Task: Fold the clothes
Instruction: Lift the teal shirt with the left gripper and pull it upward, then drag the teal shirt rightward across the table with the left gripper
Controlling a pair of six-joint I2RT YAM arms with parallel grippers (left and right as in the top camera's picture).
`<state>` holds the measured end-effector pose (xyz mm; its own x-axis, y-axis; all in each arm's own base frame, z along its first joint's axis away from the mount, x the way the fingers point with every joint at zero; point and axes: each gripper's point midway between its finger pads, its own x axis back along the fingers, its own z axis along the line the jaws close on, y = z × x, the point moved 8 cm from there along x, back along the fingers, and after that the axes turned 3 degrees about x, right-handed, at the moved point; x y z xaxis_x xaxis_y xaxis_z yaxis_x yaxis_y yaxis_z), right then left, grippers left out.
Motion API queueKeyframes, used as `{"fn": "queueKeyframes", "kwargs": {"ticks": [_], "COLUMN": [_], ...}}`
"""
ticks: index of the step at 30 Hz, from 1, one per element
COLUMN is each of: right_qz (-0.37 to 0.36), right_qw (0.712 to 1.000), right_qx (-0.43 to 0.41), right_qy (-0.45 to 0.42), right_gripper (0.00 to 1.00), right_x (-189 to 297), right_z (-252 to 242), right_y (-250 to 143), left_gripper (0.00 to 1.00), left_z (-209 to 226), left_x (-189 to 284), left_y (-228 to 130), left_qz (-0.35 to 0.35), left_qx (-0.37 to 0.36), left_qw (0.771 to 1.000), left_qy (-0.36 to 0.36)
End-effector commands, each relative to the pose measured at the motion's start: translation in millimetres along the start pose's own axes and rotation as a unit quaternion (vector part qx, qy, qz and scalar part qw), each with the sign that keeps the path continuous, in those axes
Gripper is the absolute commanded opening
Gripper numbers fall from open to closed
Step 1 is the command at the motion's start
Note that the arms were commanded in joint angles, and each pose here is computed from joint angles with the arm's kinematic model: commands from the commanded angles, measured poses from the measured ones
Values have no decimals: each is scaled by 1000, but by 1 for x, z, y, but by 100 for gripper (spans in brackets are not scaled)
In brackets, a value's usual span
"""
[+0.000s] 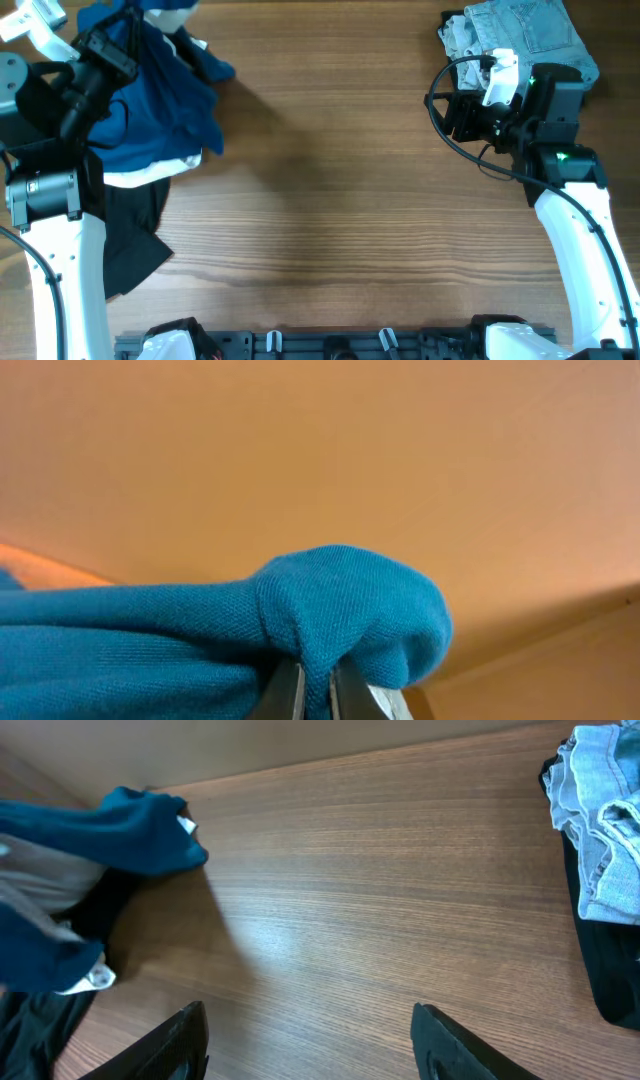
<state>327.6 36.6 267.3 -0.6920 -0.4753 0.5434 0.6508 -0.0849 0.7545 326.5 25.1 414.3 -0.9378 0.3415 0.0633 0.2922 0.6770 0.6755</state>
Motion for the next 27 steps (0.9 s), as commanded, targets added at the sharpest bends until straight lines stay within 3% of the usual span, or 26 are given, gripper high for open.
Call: {"fn": "queueKeyframes", "kwargs": {"ticks": [1,12,14,18,21,27], "right_qz": [3,31,37,49,53,53], "right_qw": [1000,998,998,998,998,998], "right_qx": [0,6,2,-6,-8,-8], "right_qy": [16,48,47,46,46,46], "right_gripper": [65,65,65,65,65,65], "right_x": [-1,-18,-22,-29,-32,-32], "right_z": [5,17,15,11,9,9], "right_y": [4,-6,-8,-13,-14,-14], "left_gripper": [4,4,12,17,8,5], "left_z": [-22,5,12,15,15,17], "left_x": [9,18,20,21,21,22], "left_y": [6,6,5,2,2,0], "left_qz": [-4,8,14,21,22,28], "left_qx": [-8,11,16,19,11,17], "left_qw": [999,1000,999,998,998,998], "left_qy": [-36,26,41,50,50,55]}}
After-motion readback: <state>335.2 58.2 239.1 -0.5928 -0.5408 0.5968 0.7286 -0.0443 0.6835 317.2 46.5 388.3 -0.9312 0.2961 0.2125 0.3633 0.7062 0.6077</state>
